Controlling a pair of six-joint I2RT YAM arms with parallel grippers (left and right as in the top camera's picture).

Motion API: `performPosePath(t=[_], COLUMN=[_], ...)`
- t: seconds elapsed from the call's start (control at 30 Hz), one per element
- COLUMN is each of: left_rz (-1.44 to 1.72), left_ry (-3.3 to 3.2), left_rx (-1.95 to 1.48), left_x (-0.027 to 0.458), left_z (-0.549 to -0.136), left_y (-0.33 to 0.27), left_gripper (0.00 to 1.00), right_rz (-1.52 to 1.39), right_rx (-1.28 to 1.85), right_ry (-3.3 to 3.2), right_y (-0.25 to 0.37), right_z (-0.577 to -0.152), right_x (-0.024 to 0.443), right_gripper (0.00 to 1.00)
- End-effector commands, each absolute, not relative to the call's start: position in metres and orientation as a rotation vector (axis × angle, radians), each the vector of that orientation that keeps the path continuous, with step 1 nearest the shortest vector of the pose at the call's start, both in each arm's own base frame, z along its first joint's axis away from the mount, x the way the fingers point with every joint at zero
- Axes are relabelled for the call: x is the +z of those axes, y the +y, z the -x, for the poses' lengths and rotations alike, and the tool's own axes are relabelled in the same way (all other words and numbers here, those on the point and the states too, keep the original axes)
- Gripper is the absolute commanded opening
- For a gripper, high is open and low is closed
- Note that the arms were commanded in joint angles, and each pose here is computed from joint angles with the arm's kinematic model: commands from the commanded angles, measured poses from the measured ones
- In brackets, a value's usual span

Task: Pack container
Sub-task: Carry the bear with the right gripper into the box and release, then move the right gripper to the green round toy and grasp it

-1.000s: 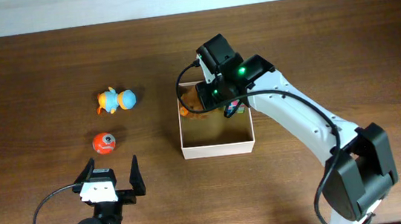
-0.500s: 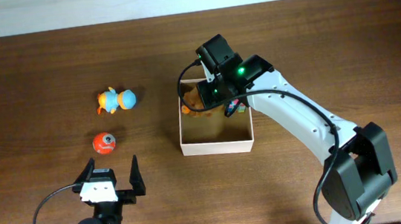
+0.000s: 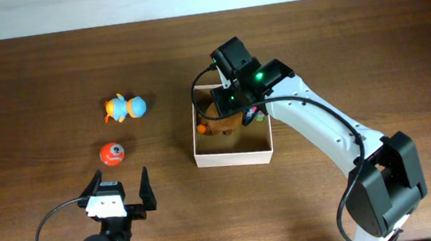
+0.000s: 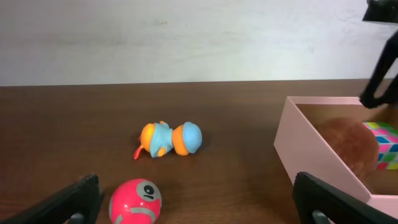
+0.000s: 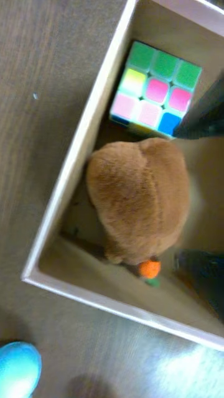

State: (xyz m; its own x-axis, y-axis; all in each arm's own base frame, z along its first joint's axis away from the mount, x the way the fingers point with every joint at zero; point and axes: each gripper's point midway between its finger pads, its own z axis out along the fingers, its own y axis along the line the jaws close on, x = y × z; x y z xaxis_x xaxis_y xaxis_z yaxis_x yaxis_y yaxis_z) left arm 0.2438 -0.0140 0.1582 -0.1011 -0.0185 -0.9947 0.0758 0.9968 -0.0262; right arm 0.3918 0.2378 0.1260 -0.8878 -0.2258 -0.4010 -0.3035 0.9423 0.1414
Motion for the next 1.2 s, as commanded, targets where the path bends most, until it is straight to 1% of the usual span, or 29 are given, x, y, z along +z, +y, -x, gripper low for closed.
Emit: performPosePath(t=[0.0,0.03,0.1,0.23,0.4,0.5,0.7,0.8,0.9,0.93,0.97,1.03,1.07,1.17], left_rz=[-0.054,-0.054,-0.054,-0.054,-0.054,-0.054,-0.054,-0.054,-0.054,-0.054,-0.054,-0.054,-0.054,-0.054], left_ry=[1.667,1.667,1.667,1.667,1.667,1.667,1.667,1.667,1.667,1.667,1.667,1.667,1.667,1.667], left_rx=[-0.064,-0.064,-0.064,-0.064,-0.064,-0.064,-0.064,-0.064,-0.064,-0.064,-0.064,-0.064,-0.064,-0.064], left_x=[0.157,0.157,0.157,0.157,0.157,0.157,0.157,0.157,0.157,0.157,0.157,0.157,0.157,0.157], left_z=[-0.244,-0.244,-0.244,-0.244,-0.244,-0.244,-0.244,-0.244,-0.244,-0.244,-0.244,-0.244,-0.244,-0.244], left_y=[-0.013,-0.013,-0.013,-0.013,-0.013,-0.013,-0.013,-0.013,-0.013,-0.013,-0.013,-0.013,-0.013,-0.013], left_gripper=[0.99,0.99,0.99,0.99,0.99,0.99,0.99,0.99,0.99,0.99,0.99,0.99,0.99,0.99], right_rz=[0.394,0.395,0.391,0.390,0.371,0.313,0.082,-0.067,-0.196,-0.229,-0.255,-0.292,-0.306,-0.327], right_rx=[0.322,0.324,0.325,0.341,0.298,0.214,0.106,0.057,0.023,0.012,0.002,-0.007,0.006,0.062], right_ry=[2.749,2.754,2.755,2.716,2.672,2.658,2.675,2.715,2.764,2.779,2.794,2.828,2.847,2.877], right_y=[0.243,0.242,0.241,0.241,0.228,0.202,0.122,0.076,0.040,0.032,0.025,0.015,0.013,0.015], right_z=[-0.382,-0.381,-0.380,-0.379,-0.376,-0.374,-0.369,-0.365,-0.361,-0.359,-0.357,-0.353,-0.350,-0.346], right_x=[0.122,0.122,0.125,0.144,0.185,0.208,0.235,0.235,0.222,0.215,0.208,0.190,0.177,0.145], right_gripper=[0.35,0.29,0.24,0.21,0.18,0.18,0.20,0.20,0.20,0.22,0.27,0.44,0.49,0.55])
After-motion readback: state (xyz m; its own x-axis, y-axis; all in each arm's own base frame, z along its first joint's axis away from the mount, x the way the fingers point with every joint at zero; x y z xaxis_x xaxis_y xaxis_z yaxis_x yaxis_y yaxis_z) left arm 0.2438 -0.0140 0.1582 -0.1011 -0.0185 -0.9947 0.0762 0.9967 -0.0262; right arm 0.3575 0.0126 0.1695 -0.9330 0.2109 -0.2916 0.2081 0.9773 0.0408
